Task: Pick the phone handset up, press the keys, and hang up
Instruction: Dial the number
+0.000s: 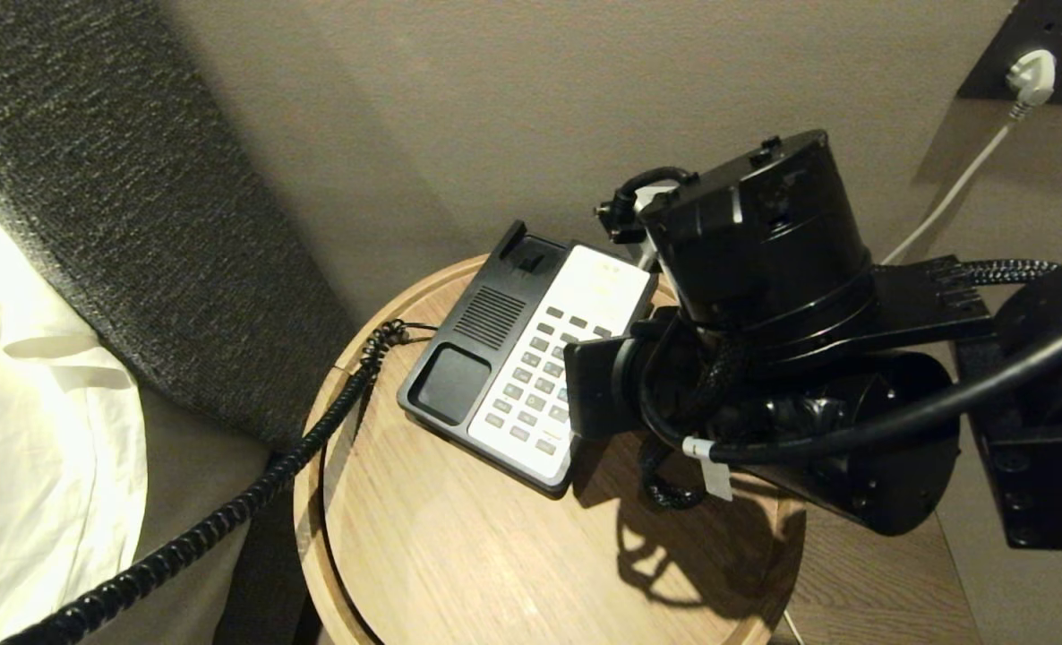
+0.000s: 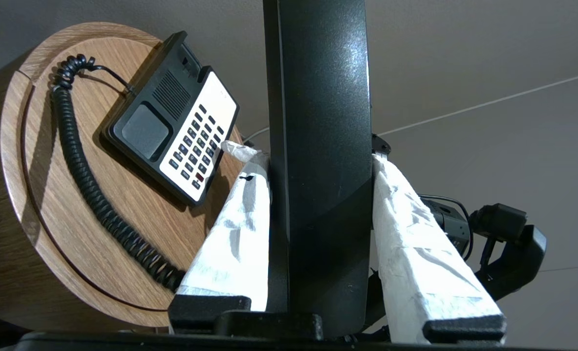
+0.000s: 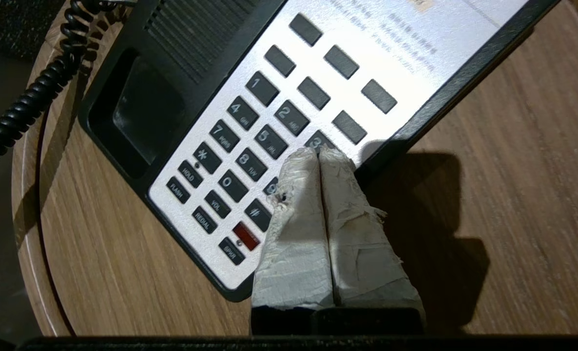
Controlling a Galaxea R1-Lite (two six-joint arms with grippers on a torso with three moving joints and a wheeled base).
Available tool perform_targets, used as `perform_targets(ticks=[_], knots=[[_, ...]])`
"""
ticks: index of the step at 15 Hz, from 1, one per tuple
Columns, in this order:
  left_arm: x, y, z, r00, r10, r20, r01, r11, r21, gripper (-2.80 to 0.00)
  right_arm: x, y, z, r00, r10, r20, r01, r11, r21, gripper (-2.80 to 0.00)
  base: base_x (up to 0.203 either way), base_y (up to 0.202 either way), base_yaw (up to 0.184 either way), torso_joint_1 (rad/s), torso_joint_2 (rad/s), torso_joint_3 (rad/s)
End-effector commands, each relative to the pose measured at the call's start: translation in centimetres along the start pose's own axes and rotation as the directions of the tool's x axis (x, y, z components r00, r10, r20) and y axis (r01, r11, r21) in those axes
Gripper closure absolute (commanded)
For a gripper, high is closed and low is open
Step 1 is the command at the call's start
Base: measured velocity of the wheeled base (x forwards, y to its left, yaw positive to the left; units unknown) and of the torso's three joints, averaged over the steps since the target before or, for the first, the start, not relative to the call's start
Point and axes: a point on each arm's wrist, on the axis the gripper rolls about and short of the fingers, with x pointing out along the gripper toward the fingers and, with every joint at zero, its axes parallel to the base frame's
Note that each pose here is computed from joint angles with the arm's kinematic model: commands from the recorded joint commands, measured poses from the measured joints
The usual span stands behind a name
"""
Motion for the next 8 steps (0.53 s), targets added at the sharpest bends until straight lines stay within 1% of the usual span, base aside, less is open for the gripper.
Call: perform_targets(ticks=[1,8], knots=[[0.03,0.0,-0.01,1.0,-0.003,-0.005,0.003,1.0,-0.007,0.0,0.53,0.43,-0.44,1.0,-0.002,-0.011,0.002,1.0,-0.009,0.0,0.0,0.0,0.0,0.0,0.0,0.0],[-0.13,-0.01,-0.04,1.0,-0.008,-0.003,0.008,1.0,-0.006,0.0,1.01,0.57,-0.7,1.0,-0.009,-0.019,0.008,1.0,-0.013,0.0,0.0,0.0,0.0,0.0,0.0,0.0]])
